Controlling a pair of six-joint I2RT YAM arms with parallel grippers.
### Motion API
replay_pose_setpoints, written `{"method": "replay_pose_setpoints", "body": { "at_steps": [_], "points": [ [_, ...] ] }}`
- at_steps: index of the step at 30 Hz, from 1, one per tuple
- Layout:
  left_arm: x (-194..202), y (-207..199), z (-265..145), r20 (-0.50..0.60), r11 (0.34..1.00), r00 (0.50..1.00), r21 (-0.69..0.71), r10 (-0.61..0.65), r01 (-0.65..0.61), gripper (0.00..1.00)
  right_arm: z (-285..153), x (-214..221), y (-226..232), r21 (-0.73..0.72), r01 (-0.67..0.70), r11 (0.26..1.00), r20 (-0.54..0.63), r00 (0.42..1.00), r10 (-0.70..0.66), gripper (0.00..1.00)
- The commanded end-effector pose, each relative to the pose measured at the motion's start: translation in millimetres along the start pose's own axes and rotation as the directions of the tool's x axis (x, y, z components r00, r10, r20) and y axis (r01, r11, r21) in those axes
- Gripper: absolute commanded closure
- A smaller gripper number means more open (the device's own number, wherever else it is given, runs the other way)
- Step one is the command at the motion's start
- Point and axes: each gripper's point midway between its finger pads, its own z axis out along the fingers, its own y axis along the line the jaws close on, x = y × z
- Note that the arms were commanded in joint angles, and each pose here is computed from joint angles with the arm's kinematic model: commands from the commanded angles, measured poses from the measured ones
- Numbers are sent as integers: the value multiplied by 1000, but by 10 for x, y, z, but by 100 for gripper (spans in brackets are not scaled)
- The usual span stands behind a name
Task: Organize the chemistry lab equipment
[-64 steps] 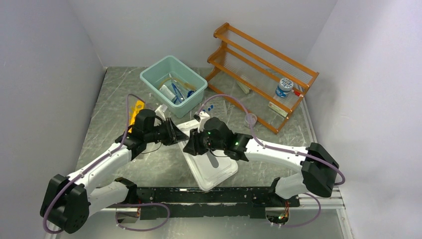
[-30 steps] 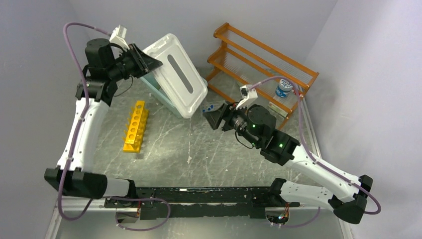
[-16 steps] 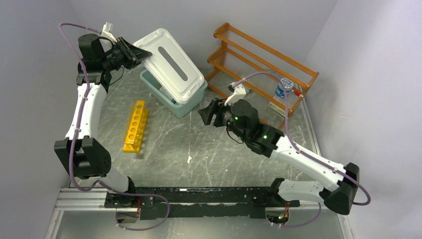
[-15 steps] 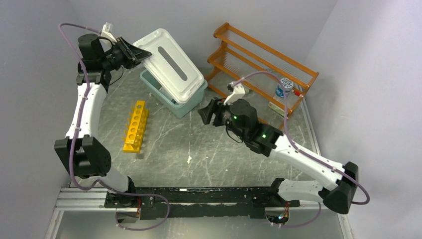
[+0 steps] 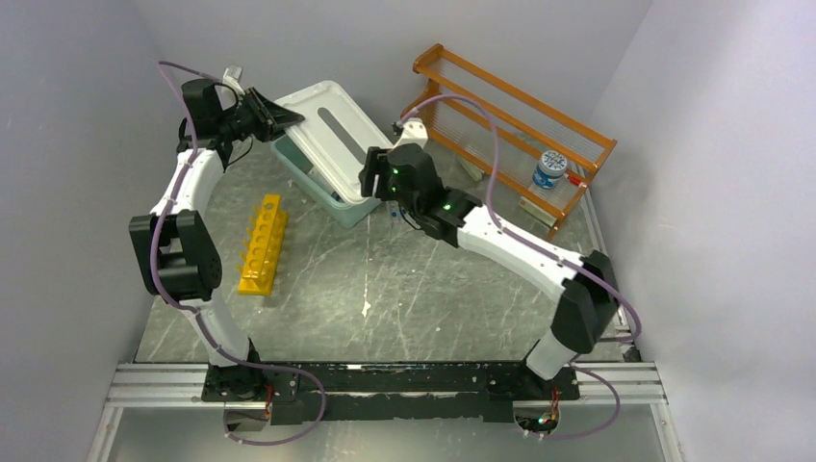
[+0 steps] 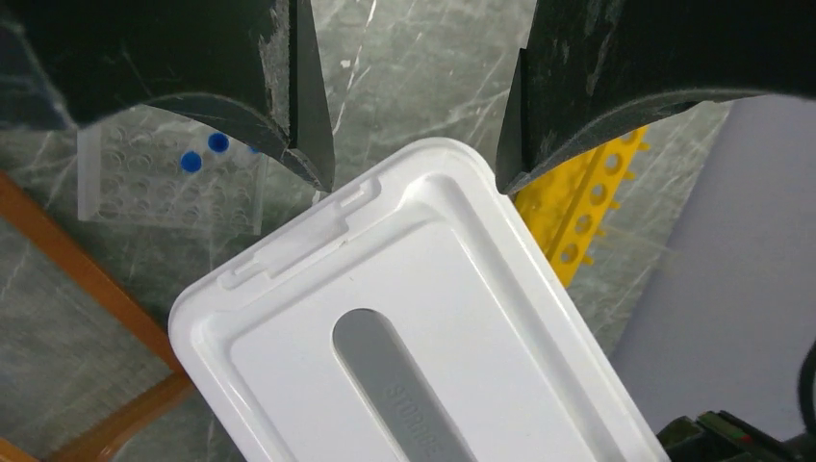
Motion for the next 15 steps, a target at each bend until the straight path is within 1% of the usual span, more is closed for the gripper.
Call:
{"method": "replay_pose_setpoints", "body": {
  "at_steps": [1, 6, 10, 12, 15],
  "points": [
    [-154, -8, -75, 46, 996, 996, 30, 82, -84, 93, 262, -19, -58, 66, 57, 996, 12, 998, -58, 35],
    [-207, 238, -133, 86, 998, 995, 22, 54, -56, 95, 582, 200, -105, 111, 123, 986, -48, 992, -118, 35],
    [-232, 340, -184, 108, 999, 994, 30, 29, -33, 95, 782, 367, -169, 151, 161, 975, -97, 984, -147, 36],
    [-240, 395, -189, 114, 999, 993, 9, 34, -35, 92, 864, 461, -205, 168, 174, 970, -122, 980, -155, 36],
    [-266, 493, -202, 123, 998, 991, -39, 45, -41, 83, 953, 557, -255, 189, 193, 963, -143, 975, -168, 37]
  ]
}}
